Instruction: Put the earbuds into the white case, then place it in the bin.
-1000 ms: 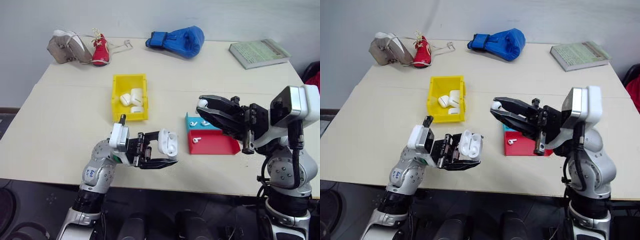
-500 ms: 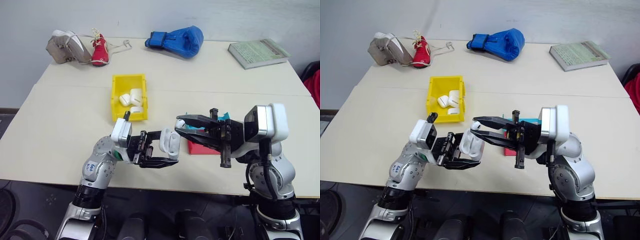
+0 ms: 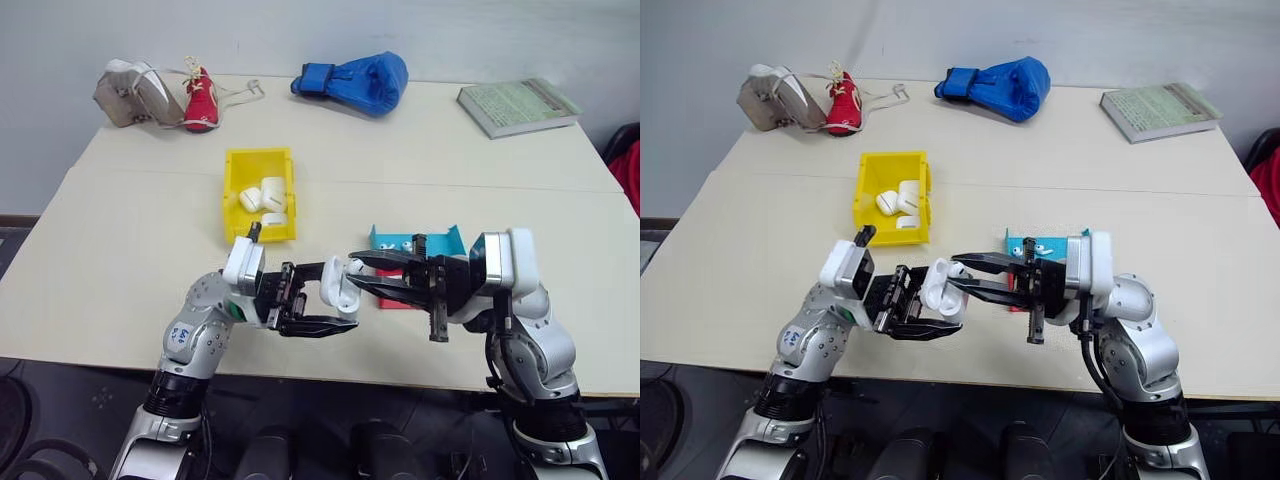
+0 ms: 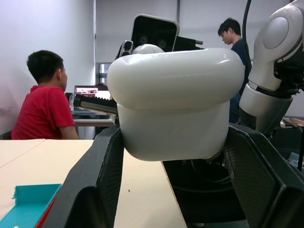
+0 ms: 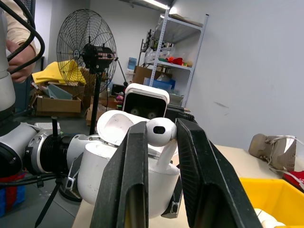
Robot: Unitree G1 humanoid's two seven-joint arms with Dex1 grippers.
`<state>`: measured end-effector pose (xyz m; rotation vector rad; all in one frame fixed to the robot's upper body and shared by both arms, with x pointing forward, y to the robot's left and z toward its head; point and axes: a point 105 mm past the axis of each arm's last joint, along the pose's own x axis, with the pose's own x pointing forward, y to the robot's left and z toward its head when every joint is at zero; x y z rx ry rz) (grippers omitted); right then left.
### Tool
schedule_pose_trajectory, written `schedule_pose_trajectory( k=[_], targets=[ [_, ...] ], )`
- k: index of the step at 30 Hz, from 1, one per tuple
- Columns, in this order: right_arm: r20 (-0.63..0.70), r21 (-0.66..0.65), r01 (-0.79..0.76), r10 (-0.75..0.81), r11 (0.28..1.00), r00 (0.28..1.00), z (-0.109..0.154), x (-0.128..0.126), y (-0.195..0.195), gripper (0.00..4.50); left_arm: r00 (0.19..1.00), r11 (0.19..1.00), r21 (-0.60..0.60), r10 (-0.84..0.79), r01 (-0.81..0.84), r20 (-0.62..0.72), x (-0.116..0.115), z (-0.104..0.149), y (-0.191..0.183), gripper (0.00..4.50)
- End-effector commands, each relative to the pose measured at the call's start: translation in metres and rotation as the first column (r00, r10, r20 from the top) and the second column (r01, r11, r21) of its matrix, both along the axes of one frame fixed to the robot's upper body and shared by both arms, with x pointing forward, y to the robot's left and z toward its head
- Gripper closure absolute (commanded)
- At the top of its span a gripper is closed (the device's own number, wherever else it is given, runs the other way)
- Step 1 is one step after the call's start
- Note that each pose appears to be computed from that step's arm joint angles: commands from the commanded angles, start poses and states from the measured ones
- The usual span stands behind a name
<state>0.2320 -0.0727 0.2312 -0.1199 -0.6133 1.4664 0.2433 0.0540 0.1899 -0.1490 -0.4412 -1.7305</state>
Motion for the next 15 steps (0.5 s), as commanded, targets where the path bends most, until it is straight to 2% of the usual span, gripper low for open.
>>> schedule_pose_trajectory(
  k=[1, 8, 13, 15],
  targets=[
    [0.009, -0.038, 0.006, -0.005, 0.999, 1.000, -0.007, -0.001, -0.001, 4.06, 0.999, 1.000, -0.023, -0.006, 0.007, 0.051, -0.006, 0.009, -0.001, 1.77],
    [0.006, -0.078, 0.001, -0.001, 0.997, 1.000, -0.011, 0.001, 0.001, 4.06, 0.998, 1.000, -0.013, -0.004, 0.005, 0.066, -0.004, 0.010, -0.001, 1.77],
    [-0.063, -0.082, -0.040, 0.035, 0.996, 0.997, -0.007, 0.001, 0.004, 4.06, 0.997, 1.000, -0.005, -0.006, 0.006, 0.078, -0.003, 0.011, -0.001, 1.77],
    [-0.022, -0.061, -0.032, 0.031, 0.998, 0.999, 0.000, 0.001, 0.004, 3.34, 0.997, 1.000, -0.004, -0.005, 0.006, 0.081, -0.003, 0.011, -0.001, 1.77]
  ],
)
